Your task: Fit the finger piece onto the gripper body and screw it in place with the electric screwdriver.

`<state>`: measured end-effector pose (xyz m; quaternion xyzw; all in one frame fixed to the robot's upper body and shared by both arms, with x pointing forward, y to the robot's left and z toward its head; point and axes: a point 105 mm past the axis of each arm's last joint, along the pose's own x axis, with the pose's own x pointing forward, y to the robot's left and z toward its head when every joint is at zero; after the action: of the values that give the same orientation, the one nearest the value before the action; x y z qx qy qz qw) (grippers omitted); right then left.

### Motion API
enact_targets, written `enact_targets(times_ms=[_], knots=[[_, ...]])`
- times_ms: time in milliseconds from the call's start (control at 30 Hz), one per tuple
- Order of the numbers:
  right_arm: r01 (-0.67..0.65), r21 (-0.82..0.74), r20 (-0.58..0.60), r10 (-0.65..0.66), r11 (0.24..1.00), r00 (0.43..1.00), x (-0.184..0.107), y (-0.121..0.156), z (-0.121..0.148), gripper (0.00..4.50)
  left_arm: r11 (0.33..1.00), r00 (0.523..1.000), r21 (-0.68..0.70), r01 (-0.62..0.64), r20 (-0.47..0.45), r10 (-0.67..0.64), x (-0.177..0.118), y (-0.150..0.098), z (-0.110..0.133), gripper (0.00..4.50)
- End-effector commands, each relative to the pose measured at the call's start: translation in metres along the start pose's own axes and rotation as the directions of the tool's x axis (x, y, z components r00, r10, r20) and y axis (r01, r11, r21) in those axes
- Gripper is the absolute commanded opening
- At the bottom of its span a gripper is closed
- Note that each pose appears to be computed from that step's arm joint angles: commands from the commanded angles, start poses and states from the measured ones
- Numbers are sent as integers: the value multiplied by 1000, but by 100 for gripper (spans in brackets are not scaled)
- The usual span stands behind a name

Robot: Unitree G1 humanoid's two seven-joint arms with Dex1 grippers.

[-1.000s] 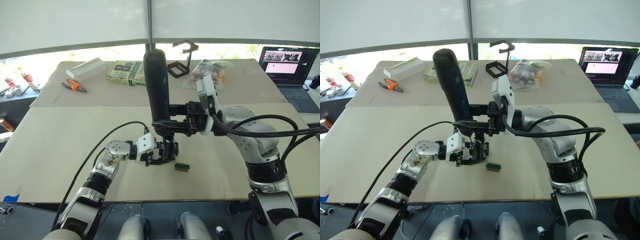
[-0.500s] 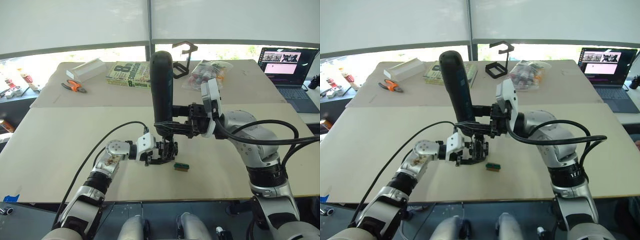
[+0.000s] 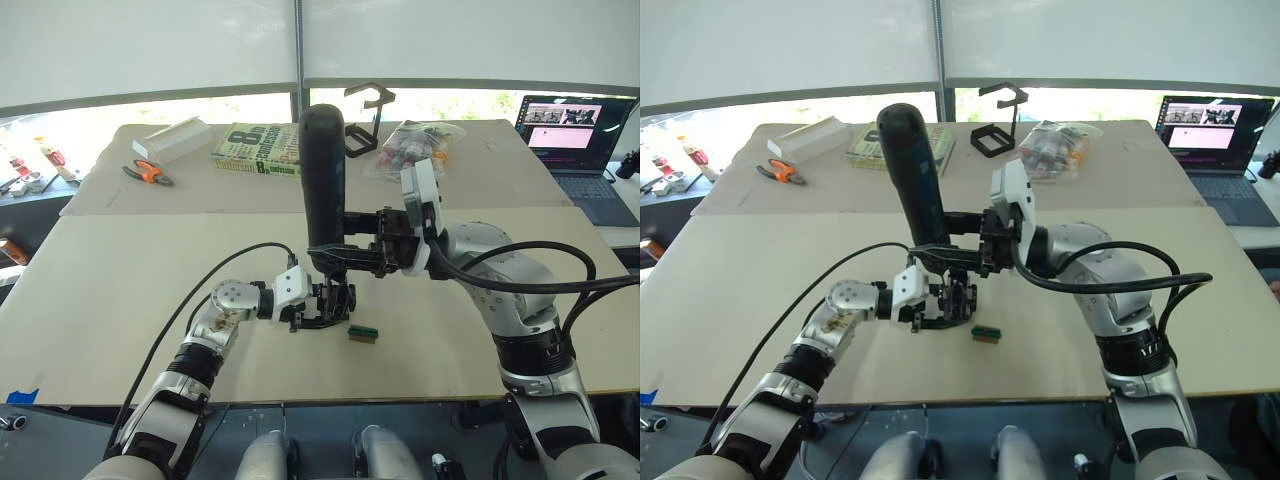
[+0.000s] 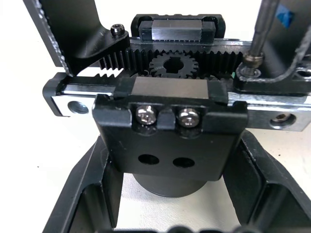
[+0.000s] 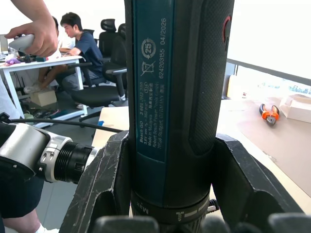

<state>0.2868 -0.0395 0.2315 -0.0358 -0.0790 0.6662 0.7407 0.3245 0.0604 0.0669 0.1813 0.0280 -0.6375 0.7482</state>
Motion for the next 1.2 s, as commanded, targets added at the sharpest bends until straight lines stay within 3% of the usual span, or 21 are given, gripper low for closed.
enact_targets(times_ms=[33,733,1000,1200], knots=[[28,53,-92,-23,998,996,-6,-3,-25,192,998,999,40,-44,0,44,-7,13,9,231],[88,122,-161,-67,989,985,-18,-3,-62,192,998,999,46,-53,-3,54,-10,14,8,231],[78,75,-164,-65,994,984,-19,-5,-58,192,998,999,43,-52,-1,53,-10,14,8,231],[35,-3,-100,-35,999,994,-8,-3,-25,192,998,999,35,-52,-5,52,-11,11,5,231]])
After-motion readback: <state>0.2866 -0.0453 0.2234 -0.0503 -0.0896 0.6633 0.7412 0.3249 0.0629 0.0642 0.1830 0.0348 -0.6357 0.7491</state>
